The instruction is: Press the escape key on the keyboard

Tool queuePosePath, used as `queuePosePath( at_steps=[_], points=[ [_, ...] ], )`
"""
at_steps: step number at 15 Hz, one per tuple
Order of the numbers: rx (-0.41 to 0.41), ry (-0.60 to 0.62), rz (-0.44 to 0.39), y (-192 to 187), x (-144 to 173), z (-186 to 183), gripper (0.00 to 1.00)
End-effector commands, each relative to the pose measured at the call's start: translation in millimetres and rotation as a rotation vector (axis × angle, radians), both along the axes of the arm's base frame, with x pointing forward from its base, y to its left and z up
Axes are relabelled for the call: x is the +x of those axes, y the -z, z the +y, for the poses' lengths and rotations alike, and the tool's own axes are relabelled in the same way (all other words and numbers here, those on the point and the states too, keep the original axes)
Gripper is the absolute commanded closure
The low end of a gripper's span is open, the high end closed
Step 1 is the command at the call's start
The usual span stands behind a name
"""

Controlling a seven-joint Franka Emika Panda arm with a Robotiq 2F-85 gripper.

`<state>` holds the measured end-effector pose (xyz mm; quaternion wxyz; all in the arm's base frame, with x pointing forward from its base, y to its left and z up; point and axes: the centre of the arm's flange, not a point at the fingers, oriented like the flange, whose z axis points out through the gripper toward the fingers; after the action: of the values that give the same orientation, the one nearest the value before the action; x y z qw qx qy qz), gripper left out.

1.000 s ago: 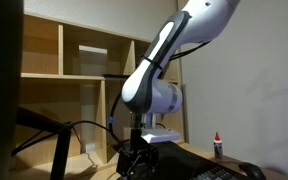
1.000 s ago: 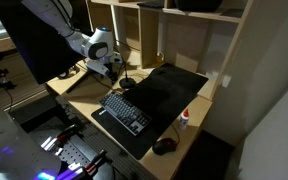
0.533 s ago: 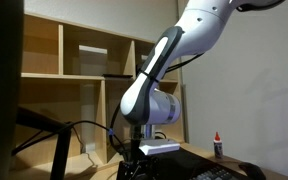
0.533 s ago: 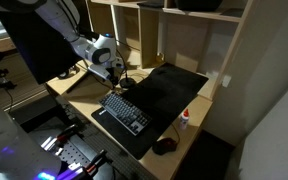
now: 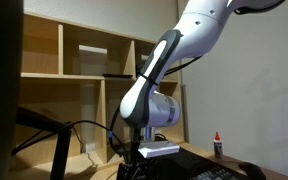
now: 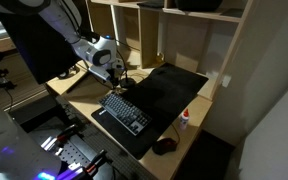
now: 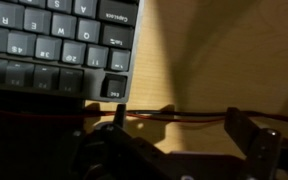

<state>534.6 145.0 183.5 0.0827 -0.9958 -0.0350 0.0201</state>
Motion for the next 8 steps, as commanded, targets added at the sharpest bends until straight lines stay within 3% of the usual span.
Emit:
queuePosePath(
  at_steps=[1, 8],
  points=[
    [-0.006, 0.021, 0.005, -0.1, -1.0, 0.4, 0.00],
    [-0.008, -0.002, 0.022, -1.1, -0.4, -0.7, 0.00]
  ],
)
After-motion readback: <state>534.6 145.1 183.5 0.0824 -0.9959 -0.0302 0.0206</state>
